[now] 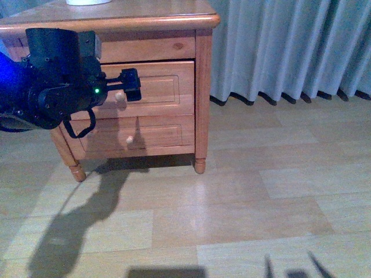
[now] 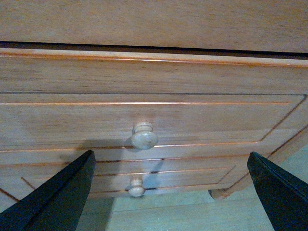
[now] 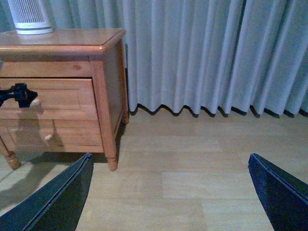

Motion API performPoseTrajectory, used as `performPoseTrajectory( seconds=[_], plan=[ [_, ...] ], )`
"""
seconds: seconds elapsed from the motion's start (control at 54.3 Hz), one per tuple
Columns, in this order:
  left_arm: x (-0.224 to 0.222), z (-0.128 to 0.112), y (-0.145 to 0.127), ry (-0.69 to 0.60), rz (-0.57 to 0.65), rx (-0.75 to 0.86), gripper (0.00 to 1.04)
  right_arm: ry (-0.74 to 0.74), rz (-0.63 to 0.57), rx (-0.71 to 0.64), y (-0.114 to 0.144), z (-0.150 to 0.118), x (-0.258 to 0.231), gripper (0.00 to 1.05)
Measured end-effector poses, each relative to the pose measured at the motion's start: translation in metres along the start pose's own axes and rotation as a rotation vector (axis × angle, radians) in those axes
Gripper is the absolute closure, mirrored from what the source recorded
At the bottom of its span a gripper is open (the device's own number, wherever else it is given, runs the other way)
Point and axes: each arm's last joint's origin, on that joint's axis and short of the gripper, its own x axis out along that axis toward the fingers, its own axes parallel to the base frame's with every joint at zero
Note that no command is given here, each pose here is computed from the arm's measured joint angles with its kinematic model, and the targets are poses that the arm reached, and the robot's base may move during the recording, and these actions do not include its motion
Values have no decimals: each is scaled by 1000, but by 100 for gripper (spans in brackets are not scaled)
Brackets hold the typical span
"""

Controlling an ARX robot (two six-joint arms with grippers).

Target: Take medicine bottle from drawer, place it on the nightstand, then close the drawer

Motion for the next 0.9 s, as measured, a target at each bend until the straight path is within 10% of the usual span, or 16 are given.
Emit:
performPoseTrajectory(
  seconds=[0.903],
  plan=[
    [59, -33, 3, -12, 43, 23, 7, 0, 0, 0, 0, 0, 0, 7]
  ],
)
